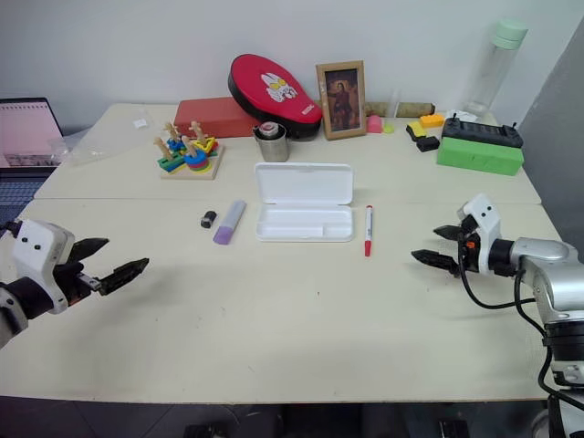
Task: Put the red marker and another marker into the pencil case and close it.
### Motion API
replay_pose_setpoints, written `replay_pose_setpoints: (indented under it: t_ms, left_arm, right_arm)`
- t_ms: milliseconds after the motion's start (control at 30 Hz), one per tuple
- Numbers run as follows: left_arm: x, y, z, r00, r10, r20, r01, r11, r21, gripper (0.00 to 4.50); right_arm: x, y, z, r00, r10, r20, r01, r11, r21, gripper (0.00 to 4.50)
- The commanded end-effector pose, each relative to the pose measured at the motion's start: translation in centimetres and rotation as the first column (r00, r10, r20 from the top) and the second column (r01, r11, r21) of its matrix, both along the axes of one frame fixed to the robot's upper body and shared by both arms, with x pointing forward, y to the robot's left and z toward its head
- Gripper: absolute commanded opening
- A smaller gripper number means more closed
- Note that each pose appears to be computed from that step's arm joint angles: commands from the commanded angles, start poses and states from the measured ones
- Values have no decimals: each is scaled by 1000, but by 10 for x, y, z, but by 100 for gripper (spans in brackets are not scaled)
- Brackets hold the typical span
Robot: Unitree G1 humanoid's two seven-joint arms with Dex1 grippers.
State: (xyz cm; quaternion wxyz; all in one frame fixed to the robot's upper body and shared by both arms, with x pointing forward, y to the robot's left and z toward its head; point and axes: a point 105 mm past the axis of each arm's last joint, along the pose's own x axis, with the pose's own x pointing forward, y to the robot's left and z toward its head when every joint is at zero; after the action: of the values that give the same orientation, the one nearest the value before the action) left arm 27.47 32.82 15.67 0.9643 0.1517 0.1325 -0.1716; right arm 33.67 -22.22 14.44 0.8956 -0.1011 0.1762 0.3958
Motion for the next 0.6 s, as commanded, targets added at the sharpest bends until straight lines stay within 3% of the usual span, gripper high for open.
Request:
replay_pose_setpoints:
  t_ms: [33,600]
  left_arm:
    - [3,-6,11,999,-26,34,26,1000,-1,450]
    - [0,-17,-9,997,-60,-44,60,998,2,450]
  right_arm:
    - [-2,7,12,999,33,41,-33,999,-6,449]
    - [-3,11,15,999,28,39,-29,999,17,449]
